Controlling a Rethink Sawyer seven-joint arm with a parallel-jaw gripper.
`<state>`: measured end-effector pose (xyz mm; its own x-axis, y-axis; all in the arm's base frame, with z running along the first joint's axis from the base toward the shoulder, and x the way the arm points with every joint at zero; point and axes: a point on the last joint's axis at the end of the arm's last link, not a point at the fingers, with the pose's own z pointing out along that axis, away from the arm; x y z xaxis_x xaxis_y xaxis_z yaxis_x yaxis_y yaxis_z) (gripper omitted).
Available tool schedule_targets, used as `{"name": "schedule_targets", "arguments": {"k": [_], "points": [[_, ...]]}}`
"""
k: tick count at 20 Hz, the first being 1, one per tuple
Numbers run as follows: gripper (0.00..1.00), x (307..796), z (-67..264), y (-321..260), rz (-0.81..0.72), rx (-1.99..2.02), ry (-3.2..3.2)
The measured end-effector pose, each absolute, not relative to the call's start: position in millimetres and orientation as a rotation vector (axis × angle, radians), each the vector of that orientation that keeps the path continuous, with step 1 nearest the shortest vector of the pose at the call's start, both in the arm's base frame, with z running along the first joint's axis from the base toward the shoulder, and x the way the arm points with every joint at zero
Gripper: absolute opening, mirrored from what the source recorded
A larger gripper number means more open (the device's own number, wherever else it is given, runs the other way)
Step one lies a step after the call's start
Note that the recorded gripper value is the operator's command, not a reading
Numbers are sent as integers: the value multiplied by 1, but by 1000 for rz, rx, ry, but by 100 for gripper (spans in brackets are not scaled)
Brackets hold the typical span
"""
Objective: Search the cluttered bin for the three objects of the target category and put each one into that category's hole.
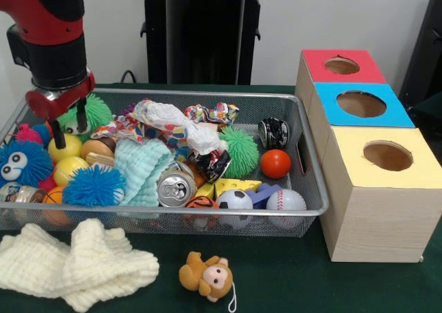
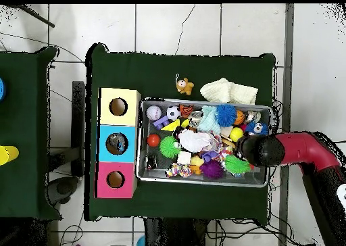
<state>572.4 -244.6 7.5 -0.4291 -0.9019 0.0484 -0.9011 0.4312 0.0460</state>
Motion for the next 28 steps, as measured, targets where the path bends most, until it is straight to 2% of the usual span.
{"name": "schedule_targets", "arguments": {"k": [12,19,28], "points": [[100,562,-8,-249,-59,1505,-2387],[100,562,-31,-270,75,1510,-2280],[100,555,-60,-282,97,1485,-2239]]}}
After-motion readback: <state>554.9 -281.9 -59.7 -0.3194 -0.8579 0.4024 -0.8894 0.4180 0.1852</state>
